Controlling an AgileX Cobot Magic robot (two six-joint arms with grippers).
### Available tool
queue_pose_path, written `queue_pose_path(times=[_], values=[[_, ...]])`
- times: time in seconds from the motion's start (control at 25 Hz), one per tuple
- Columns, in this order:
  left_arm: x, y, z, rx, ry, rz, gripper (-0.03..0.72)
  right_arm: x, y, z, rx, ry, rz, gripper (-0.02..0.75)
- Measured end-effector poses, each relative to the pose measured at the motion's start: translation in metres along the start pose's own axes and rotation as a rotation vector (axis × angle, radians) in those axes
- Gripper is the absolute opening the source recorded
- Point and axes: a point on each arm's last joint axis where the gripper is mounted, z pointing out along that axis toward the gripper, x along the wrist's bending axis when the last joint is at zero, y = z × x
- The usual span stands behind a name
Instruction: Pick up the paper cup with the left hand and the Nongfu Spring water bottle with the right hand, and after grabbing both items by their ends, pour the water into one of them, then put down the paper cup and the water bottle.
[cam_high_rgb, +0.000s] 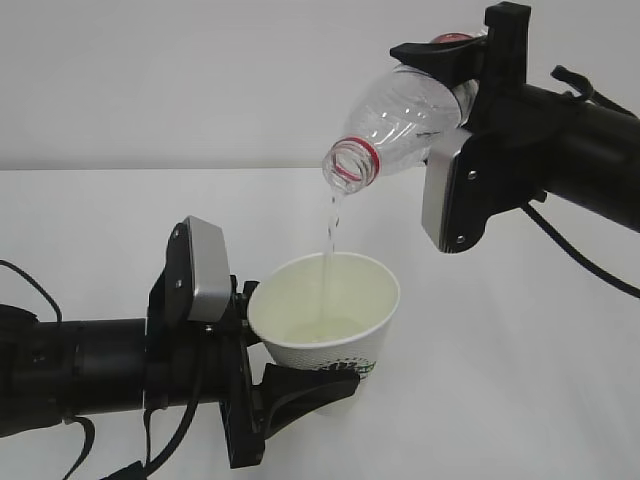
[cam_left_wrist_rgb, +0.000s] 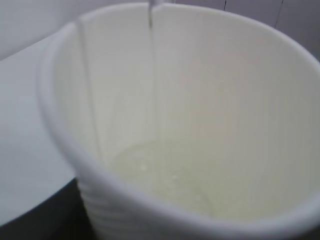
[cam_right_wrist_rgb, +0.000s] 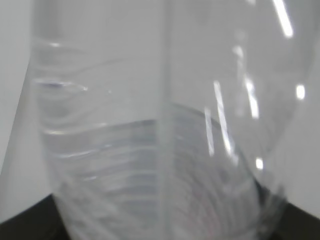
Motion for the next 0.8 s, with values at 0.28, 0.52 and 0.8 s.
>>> queue_pose_path(times=[0.28,0.52,0.8], values=[[0.0000,-0.0001,0.0000,0.002,0.000,0.000,0.495,0.0000,0.0000,0.0000,0.000,0.000,0.000,0.475],[0.0000,-0.0001,0.0000,0.002,0.000,0.000,0.495,-0.0002,0.0000,0.0000,0.000,-0.002,0.000,0.475],[0.0000,-0.0001,0.0000,0.002,0.000,0.000,0.495,-0.0002,0.0000,0.0000,0.000,-0.002,-0.004,0.475]])
